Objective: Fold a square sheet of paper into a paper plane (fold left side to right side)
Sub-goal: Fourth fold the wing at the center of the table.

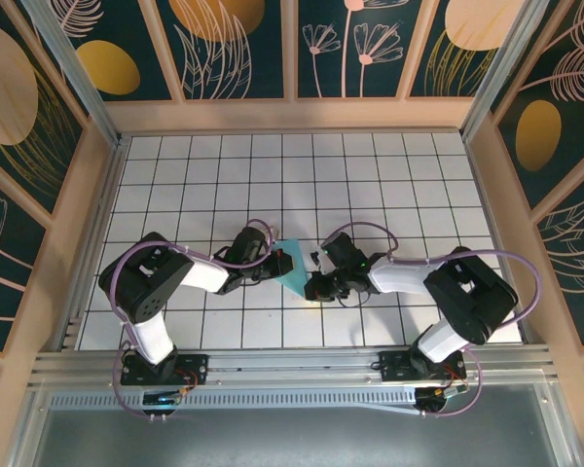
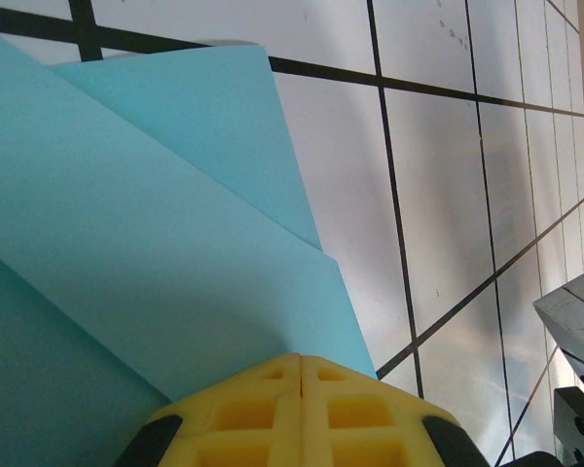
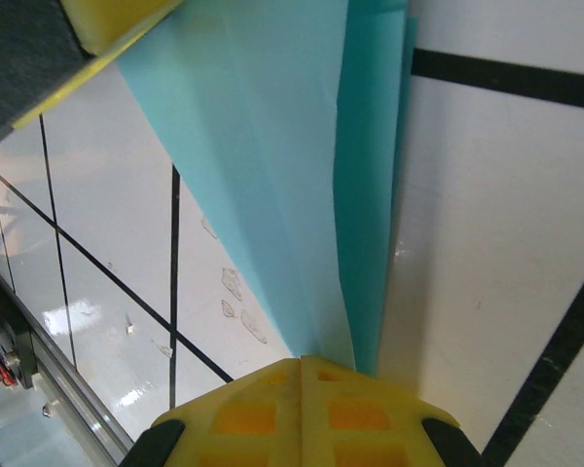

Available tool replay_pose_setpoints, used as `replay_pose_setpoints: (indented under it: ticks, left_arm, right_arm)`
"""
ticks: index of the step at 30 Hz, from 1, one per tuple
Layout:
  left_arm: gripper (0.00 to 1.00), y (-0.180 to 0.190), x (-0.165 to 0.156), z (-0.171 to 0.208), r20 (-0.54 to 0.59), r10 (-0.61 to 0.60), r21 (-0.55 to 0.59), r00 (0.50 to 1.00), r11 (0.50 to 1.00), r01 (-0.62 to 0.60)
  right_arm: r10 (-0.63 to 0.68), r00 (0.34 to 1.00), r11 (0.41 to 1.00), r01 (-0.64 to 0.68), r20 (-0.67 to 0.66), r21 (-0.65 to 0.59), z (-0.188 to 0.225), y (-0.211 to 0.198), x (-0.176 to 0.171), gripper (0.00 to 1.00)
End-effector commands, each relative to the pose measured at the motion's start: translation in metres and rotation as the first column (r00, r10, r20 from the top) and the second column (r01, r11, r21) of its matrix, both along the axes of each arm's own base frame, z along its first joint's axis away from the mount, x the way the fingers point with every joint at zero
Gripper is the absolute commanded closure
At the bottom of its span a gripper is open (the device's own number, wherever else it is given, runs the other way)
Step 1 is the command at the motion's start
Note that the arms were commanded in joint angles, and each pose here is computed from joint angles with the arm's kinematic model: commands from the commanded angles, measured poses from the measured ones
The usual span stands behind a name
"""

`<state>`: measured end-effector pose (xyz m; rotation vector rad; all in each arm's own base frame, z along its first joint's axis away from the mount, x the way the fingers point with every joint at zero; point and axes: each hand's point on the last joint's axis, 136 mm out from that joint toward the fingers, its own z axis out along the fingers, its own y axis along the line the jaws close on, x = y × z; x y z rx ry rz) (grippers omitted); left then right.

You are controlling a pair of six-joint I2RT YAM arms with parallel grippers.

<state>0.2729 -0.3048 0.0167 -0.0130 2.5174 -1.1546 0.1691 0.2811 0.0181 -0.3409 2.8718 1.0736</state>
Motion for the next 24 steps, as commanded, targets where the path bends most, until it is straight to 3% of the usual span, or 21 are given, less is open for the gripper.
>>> replay_pose_setpoints:
  ticks: [1, 11, 24]
  left_arm:
    - [1.0, 0.028, -0.013, -0.045, -0.094, 0.054, 0.158, 0.994, 0.987, -0.038]
    - [1.0, 0.03, -0.014, -0.048, -0.099, 0.058, 0.166, 0.993, 0.985, -0.041]
    - [1.0, 0.03, -0.014, -0.047, -0.097, 0.06, 0.165, 0.993, 0.985, -0.043]
  right_arm:
    - [0.006, 0.999, 1.0, -0.007, -0.041, -0.019, -0.011, -0.005, -0.011, 1.0]
    - [0.004, 0.998, 1.0, -0.005, -0.056, -0.003, -0.013, -0.007, -0.016, 1.0]
    - [0.002, 0.999, 0.995, -0.005, 0.036, 0.103, 0.02, 0.006, 0.007, 1.0]
